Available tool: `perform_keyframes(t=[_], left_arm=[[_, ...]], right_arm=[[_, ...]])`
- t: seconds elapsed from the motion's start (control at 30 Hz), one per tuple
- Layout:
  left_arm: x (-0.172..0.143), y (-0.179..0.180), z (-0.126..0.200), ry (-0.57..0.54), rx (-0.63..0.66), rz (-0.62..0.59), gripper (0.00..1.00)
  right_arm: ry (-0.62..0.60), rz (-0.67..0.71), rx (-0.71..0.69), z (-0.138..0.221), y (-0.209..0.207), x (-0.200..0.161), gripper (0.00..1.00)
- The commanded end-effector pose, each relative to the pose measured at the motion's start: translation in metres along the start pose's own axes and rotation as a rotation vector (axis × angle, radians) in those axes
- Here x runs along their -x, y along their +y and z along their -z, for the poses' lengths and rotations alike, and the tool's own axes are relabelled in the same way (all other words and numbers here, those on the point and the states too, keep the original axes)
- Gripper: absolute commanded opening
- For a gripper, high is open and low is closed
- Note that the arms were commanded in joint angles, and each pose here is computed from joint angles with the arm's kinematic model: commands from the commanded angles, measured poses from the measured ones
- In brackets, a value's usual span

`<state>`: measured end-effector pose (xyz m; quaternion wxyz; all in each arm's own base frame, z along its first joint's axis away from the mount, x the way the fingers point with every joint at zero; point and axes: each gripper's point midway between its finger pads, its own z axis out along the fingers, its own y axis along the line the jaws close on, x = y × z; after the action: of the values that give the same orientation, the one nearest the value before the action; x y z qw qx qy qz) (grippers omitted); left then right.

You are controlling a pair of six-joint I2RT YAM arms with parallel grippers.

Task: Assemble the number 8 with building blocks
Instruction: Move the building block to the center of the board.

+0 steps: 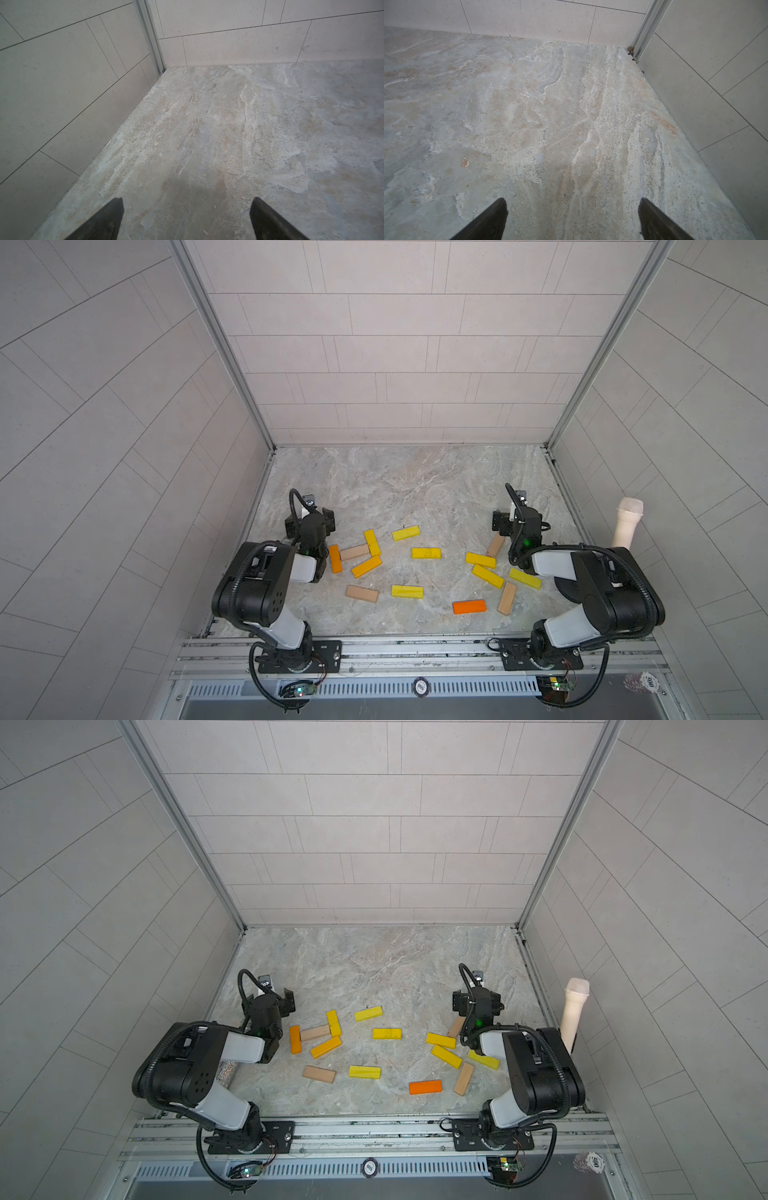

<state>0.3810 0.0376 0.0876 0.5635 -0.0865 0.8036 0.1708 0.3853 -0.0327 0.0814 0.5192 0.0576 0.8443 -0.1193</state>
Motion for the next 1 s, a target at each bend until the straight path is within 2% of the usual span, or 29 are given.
perform_keyframes(t=[0.0,0.73,0.97], left_arm=[[0.008,-0.001,-0.002,-0.023,0.006,0.024,1.00],[0.008,-0.001,-0.002,-0.020,0.005,0.023,1.00],[0.016,0.000,0.007,-0.069,-0.007,0.025,1.00]], right_arm=[[-0.023,0.013,-0.010,-0.001,0.000,0.008,1.00],[-0.024,0.012,-0.011,-0.001,0.000,0.008,1.00],[-0.019,0.038,0.004,0.005,0.003,0.017,1.00]])
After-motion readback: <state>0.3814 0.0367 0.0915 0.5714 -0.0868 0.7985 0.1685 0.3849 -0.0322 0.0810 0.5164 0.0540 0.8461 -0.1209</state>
